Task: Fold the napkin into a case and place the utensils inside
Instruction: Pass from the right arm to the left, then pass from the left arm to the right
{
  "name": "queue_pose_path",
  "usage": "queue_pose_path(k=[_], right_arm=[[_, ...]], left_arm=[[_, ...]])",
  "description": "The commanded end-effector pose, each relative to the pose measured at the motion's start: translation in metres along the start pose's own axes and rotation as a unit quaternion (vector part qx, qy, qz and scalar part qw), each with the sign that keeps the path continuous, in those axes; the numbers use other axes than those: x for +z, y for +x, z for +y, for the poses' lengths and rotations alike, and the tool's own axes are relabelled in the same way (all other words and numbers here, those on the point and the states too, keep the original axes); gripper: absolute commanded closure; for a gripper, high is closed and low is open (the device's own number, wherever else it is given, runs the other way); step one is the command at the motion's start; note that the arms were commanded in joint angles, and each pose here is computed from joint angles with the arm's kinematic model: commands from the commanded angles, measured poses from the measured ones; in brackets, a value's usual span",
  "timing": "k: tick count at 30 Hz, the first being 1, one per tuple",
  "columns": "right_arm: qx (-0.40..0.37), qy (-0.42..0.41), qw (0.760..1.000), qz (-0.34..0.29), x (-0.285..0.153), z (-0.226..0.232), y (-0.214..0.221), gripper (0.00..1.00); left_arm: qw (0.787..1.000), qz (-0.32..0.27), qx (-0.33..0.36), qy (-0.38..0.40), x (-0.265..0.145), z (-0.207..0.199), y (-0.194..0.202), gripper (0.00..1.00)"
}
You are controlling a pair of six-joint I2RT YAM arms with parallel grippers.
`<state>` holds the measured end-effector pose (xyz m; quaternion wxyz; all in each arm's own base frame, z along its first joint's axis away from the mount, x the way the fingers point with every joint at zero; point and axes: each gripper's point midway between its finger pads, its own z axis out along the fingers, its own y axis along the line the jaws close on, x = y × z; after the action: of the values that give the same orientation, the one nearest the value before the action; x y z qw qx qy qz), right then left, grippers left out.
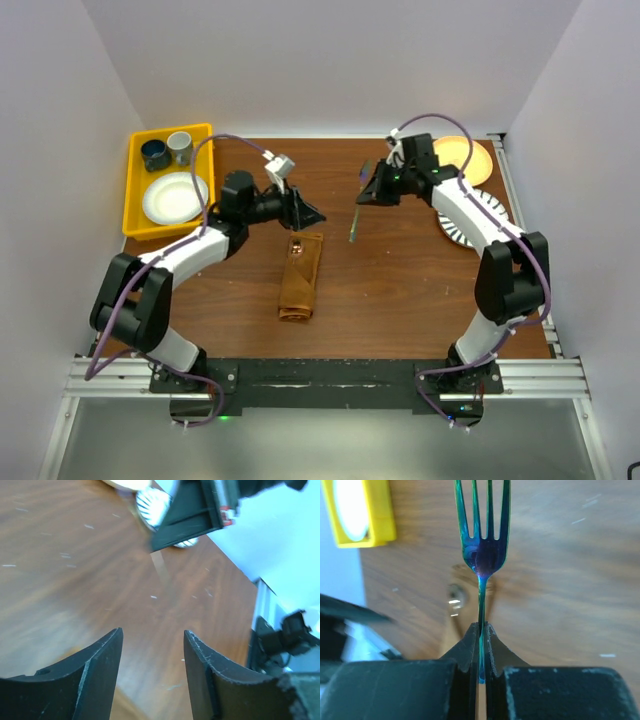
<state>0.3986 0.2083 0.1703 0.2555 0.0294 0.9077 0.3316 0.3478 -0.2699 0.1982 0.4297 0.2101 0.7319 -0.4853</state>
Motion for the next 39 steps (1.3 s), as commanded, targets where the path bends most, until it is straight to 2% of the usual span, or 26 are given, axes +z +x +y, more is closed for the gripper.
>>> queue_pose_path(k=[1,7,13,17,20,21,22,24,25,26,28,29,32,34,36,39], right_arm=[[0.057,-0.008,0.998,-0.032,0.007,0.049,0.004,1.0],[0.057,-0.011,0.998,-0.008,0.021,0.057,0.024,1.0],[0.045,-0.032,0.998,0.006,0.026,0.073,0.037,1.0],[0.046,-0.042,0.998,0.015,0.03,0.078,0.045,1.0],[0.041,-0.044,0.998,0.017,0.03,0.078,0.048,1.0],[0.029,-0.05,0.998,0.011,0.029,0.081,0.046,1.0],[0.02,-0.053,0.998,0.009,0.028,0.081,0.045,0.98],[-0.018,-0.058,0.998,-0.002,0.026,0.083,0.037,0.71],[-0.037,-0.063,0.997,-0.015,0.022,0.088,0.027,0.44],[-0.051,-0.067,0.996,-0.022,0.019,0.089,0.02,0.31],[-0.108,-0.1,0.989,-0.032,0.007,0.094,0.001,0.17],[-0.124,-0.101,0.986,-0.036,0.0,0.089,-0.007,0.12],[-0.163,-0.138,0.976,-0.05,-0.016,0.094,-0.015,0.04],[-0.178,-0.147,0.97,-0.073,-0.023,0.096,-0.023,0.04],[-0.197,-0.166,0.962,-0.089,-0.027,0.105,-0.029,0.1],[-0.222,-0.235,0.942,-0.089,-0.036,0.124,-0.021,0.16]], left_arm=[[1.0,0.014,0.01,0.004,0.023,-0.022,0.005,0.44],[0.999,0.042,0.003,0.012,0.032,-0.031,0.028,0.41],[0.998,0.057,0.003,-0.025,0.04,-0.018,0.041,0.52],[0.997,0.065,0.004,-0.037,0.047,-0.013,0.041,0.54],[0.997,0.073,-0.007,-0.027,0.049,-0.013,0.047,0.78],[0.997,0.073,-0.01,-0.015,0.049,-0.017,0.049,1.0],[0.996,0.082,-0.019,0.01,0.047,-0.025,0.057,1.0],[0.996,0.071,-0.037,0.046,0.045,-0.039,0.055,1.0],[0.995,0.057,-0.038,0.077,0.038,-0.046,0.055,1.0],[0.992,0.047,-0.07,0.092,0.033,-0.053,0.051,1.0],[0.989,0.019,-0.074,0.126,0.02,-0.059,0.045,1.0],[0.986,0.014,-0.097,0.133,0.016,-0.063,0.042,1.0],[0.98,-0.009,-0.115,0.162,0.004,-0.073,0.037,1.0],[0.975,-0.023,-0.113,0.19,-0.004,-0.084,0.036,1.0],[0.968,-0.023,-0.144,0.206,-0.009,-0.09,0.038,1.0],[0.961,-0.034,-0.144,0.233,-0.016,-0.097,0.034,1.0]])
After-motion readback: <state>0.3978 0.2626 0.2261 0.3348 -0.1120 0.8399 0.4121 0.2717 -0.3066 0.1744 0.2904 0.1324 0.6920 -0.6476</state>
